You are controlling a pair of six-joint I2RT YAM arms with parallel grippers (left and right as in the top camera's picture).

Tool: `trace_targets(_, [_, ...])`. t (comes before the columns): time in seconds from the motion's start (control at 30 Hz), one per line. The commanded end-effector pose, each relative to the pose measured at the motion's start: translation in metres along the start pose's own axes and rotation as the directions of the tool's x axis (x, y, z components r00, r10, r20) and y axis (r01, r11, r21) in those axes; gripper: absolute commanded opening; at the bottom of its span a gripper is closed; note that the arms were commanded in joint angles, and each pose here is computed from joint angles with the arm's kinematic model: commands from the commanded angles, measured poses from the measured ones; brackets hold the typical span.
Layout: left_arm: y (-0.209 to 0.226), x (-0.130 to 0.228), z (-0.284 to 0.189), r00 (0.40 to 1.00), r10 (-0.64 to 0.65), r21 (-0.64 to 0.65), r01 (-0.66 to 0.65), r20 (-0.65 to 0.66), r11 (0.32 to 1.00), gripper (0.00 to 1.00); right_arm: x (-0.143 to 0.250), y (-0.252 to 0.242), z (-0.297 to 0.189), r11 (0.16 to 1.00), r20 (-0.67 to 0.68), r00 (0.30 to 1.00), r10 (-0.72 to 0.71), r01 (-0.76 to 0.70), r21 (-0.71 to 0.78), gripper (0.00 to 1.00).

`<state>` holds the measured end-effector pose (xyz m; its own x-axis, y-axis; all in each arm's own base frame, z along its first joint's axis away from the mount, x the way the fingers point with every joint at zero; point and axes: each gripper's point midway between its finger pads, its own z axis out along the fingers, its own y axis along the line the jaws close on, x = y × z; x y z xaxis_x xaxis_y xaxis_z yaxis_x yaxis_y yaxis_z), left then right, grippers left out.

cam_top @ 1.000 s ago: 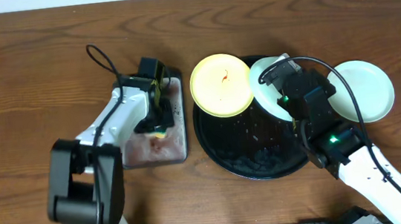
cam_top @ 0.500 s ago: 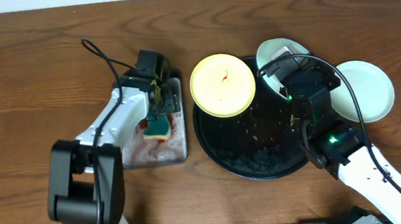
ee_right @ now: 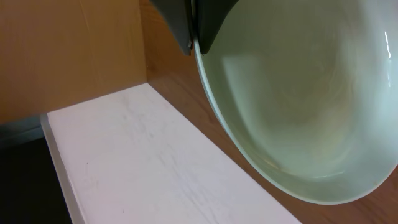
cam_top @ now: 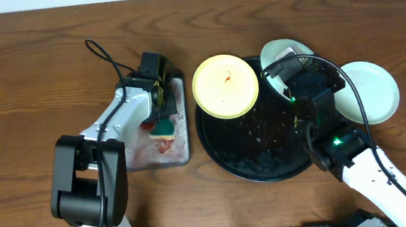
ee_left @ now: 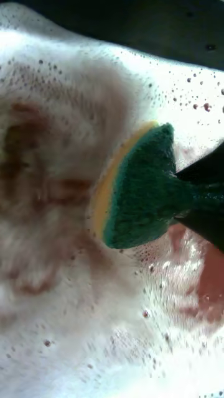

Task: Clean dirty plates on tray and stack at the side
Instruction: 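Lift the pale green plate right and stack it on the side plate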

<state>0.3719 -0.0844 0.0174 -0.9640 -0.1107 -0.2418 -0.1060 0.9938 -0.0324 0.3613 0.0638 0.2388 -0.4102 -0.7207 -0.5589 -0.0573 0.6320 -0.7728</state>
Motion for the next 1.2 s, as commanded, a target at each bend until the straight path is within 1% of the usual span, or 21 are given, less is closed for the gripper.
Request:
trace_targets(0.0, [-0.002, -0.007, -0.023, 0.999, -0.008, 0.024, 0.007, 0.047, 1.0, 0.68, -0.009, -0.01, -0.006, 0.999, 0.021, 1.0, 0.021, -0.022, 0.023, 0.01])
trace_targets(0.1, [0.0, 0.0, -0.03, 1.0, -0.007, 0.018, 0.007, 0.026, 1.0, 0.7, -0.011, -0.014, -0.006, 0.999, 0.023, 1.0, 0.004, -0.005, 0.041, 0.01])
trace_targets(0.2, [0.003, 0.012, -0.022, 1.0, -0.005, 0.006, 0.005, -0.029, 1.0, 0.7, -0.011, -0.024, -0.005, 0.995, 0.024, 0.998, 0.054, -0.056, 0.078, 0.01])
trace_targets(0.27, [0.005, 0.021, -0.014, 0.998, -0.006, -0.003, 0.006, -0.059, 1.0, 0.7, 0.0, -0.032, 0.002, 0.964, 0.006, 0.969, 0.245, -0.245, 0.1, 0.01])
trace_targets(0.33, [0.008, 0.03, -0.009, 0.997, -0.005, -0.012, 0.004, -0.083, 1.0, 0.7, 0.016, -0.034, 0.009, 0.933, -0.03, 0.936, 0.35, -0.345, 0.099, 0.01])
trace_targets(0.37, [0.01, 0.034, -0.007, 0.996, -0.005, -0.016, 0.003, -0.092, 1.0, 0.7, 0.031, -0.036, 0.016, 0.897, -0.066, 0.897, 0.438, -0.43, 0.103, 0.01])
trace_targets(0.4, [0.01, 0.036, -0.007, 0.995, -0.004, -0.017, 0.003, -0.097, 1.0, 0.7, 0.051, -0.039, 0.025, 0.836, -0.109, 0.83, 0.548, -0.537, 0.116, 0.01])
trace_targets(0.47, [0.01, 0.037, -0.006, 0.995, -0.004, -0.018, 0.003, -0.099, 1.0, 0.68, 0.081, -0.043, 0.035, 0.741, -0.169, 0.721, 0.672, -0.656, 0.144, 0.01])
trace_targets(0.57, [0.01, 0.036, -0.006, 0.995, -0.004, -0.017, 0.003, -0.096, 1.0, 0.66, 0.148, -0.047, 0.049, 0.523, -0.29, 0.454, 0.843, -0.817, 0.243, 0.01])
trace_targets(0.6, [0.01, 0.036, -0.006, 0.995, -0.004, -0.017, 0.003, -0.096, 1.0, 0.66, 0.162, -0.048, 0.05, 0.485, -0.307, 0.403, 0.862, -0.832, 0.27, 0.01])
trace_targets(0.7, [0.01, 0.036, -0.006, 0.995, -0.005, -0.017, 0.003, -0.096, 1.0, 0.66, 0.225, -0.054, 0.052, 0.315, -0.337, 0.174, 0.925, -0.847, 0.428, 0.01])
trace_targets(0.8, [0.01, 0.036, -0.006, 0.995, -0.005, -0.017, 0.003, -0.096, 1.0, 0.66, 0.262, -0.051, 0.057, 0.224, -0.35, 0.042, 0.936, -0.838, 0.498, 0.01])
trace_targets(0.83, [0.01, 0.036, -0.006, 0.995, -0.005, -0.017, 0.003, -0.097, 1.0, 0.66, 0.27, -0.049, 0.059, 0.207, -0.355, 0.017, 0.935, -0.837, 0.506, 0.01])
trace_targets(0.87, [0.01, 0.036, -0.006, 0.995, -0.004, -0.017, 0.003, -0.096, 1.0, 0.66, 0.275, -0.048, 0.063, 0.192, -0.356, -0.001, 0.934, -0.841, 0.506, 0.02])
trace_targets(0.9, [0.01, 0.036, -0.006, 0.995, -0.004, -0.017, 0.003, -0.097, 1.0, 0.67, 0.277, -0.048, 0.067, 0.18, -0.354, -0.01, 0.935, -0.848, 0.499, 0.09])
trace_targets(0.93, [0.01, 0.036, -0.006, 0.995, -0.004, -0.017, 0.003, -0.096, 1.0, 0.67, 0.275, -0.048, 0.071, 0.181, -0.357, -0.001, 0.934, -0.86, 0.477, 0.31])
trace_targets(0.97, [0.01, 0.036, -0.006, 0.995, -0.005, -0.017, 0.003, -0.097, 1.0, 0.67, 0.264, -0.048, 0.077, 0.189, -0.367, 0.026, 0.93, -0.89, 0.416, 0.46])
trace_targets(1.0, [0.01, 0.036, -0.006, 0.995, -0.005, -0.017, 0.003, -0.096, 1.0, 0.67, 0.244, -0.046, 0.085, 0.206, -0.392, 0.078, 0.916, -0.933, 0.296, 0.58])
trace_targets(1.03, [0.01, 0.036, -0.006, 0.995, -0.004, -0.016, 0.003, -0.095, 1.0, 0.67, 0.209, -0.038, 0.093, 0.224, -0.419, 0.165, 0.893, -0.97, 0.095, 0.62])
trace_targets(1.13, [0.01, 0.036, -0.006, 0.995, -0.005, -0.016, 0.003, -0.095, 1.0, 0.67, 0.142, -0.019, 0.091, 0.218, -0.423, 0.308, 0.852, -0.944, -0.247, 0.58])
trace_targets(1.17, [0.01, 0.036, -0.006, 0.995, -0.005, -0.016, 0.003, -0.095, 1.0, 0.67, 0.123, -0.008, 0.088, 0.234, -0.424, 0.36, 0.831, -0.918, -0.321, 0.57])
